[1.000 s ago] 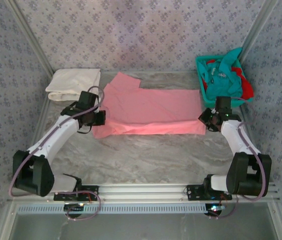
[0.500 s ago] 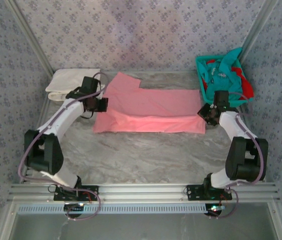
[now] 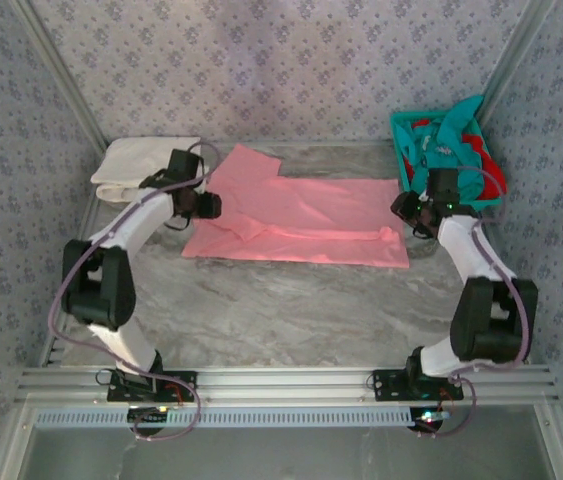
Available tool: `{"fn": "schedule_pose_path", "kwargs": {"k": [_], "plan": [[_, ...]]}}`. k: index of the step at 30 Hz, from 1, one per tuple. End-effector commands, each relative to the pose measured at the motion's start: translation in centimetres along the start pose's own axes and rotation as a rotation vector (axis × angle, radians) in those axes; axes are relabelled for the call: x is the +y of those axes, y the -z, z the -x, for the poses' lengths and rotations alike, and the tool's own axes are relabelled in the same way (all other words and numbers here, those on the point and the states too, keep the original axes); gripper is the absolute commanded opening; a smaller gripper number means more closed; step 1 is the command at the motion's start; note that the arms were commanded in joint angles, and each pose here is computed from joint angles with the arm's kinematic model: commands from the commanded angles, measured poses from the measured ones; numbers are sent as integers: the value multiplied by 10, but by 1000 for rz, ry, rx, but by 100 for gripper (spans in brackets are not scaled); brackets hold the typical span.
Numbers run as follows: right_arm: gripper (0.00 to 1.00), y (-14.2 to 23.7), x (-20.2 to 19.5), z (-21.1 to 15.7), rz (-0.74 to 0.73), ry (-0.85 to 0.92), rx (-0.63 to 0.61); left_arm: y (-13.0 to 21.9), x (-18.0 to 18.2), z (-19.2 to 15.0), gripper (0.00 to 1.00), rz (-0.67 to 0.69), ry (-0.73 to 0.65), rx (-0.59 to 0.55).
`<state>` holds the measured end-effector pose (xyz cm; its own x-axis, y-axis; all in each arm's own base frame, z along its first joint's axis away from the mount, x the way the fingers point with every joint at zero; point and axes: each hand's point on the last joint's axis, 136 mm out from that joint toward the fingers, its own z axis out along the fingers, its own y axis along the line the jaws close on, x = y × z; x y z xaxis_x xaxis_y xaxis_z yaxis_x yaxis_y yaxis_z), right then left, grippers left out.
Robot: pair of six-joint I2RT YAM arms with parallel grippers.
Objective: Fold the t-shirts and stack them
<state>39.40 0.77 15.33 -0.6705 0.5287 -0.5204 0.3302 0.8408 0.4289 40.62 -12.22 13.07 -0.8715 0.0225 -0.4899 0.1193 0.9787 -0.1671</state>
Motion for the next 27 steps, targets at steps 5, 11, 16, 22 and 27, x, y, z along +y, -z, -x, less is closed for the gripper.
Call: {"fn": "schedule_pose_path", "kwargs": {"k": [5,11,16,22,27], "plan": [[46,8,20,-34,44,203,-20,-27,-41,-33,47,-115,25,76],[45,5,38,-38,79,257,-32,-59,-52,-23,57,-154,37,94],[44,6,45,-34,100,252,-43,-85,-56,-25,57,-155,38,124],[44,8,46,-33,103,251,-40,-97,-57,-24,47,-151,37,116],[43,8,47,-34,112,244,-40,-102,-52,-19,41,-121,25,105]]}}
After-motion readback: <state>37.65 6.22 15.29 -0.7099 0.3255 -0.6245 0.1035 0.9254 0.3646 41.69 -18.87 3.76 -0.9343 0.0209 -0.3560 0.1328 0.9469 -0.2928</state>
